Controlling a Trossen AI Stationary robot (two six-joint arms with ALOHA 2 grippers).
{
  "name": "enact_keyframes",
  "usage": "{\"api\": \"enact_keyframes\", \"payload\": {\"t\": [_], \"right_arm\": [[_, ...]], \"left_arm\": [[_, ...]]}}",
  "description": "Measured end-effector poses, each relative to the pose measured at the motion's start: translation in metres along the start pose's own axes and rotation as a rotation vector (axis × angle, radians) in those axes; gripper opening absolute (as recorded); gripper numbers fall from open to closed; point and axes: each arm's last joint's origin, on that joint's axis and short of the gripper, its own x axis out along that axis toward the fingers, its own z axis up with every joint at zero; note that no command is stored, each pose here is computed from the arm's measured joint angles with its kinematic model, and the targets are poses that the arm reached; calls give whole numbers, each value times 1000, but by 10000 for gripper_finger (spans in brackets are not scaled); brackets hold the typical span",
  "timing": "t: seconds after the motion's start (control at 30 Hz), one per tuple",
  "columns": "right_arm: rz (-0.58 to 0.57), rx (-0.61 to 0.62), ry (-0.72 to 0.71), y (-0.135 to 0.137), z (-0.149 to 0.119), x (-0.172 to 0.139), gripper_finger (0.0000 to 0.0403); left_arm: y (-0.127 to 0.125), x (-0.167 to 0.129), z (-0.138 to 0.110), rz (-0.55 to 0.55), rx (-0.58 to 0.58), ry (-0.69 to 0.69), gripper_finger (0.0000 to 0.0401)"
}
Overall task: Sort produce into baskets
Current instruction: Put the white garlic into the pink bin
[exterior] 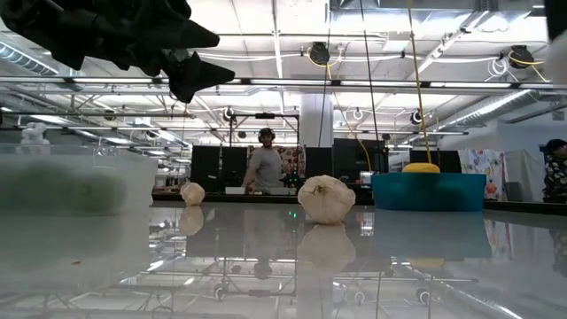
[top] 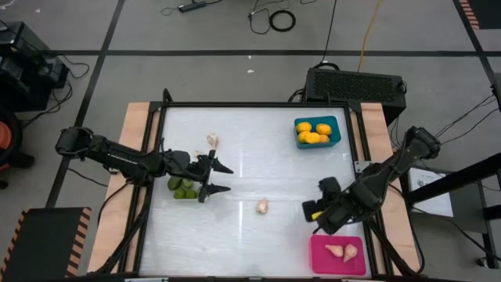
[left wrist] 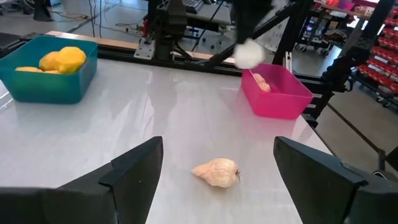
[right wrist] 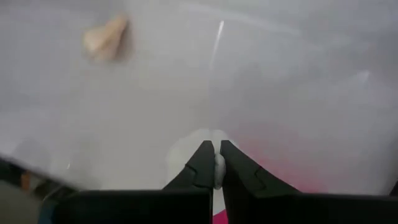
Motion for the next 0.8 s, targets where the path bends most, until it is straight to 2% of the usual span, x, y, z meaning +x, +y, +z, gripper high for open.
{"api": "enact_keyframes", "payload": {"t": [0.13, 0.27, 0.53, 0.8], "right_arm": [[-25, -26, 115, 25, -23, -4, 4], [-103, -68, 216, 38, -49, 4, 4], [-265, -143, 279, 31, -85, 30, 4], [-306, -178, 256, 26, -96, 37, 42]], "left_arm": [[0, 0, 0, -3, 0, 3, 312], [0, 0, -1, -3, 5, 7, 312], [0, 0, -1, -2, -1, 9, 312], [0, 0, -1, -2, -2, 12, 312]]}}
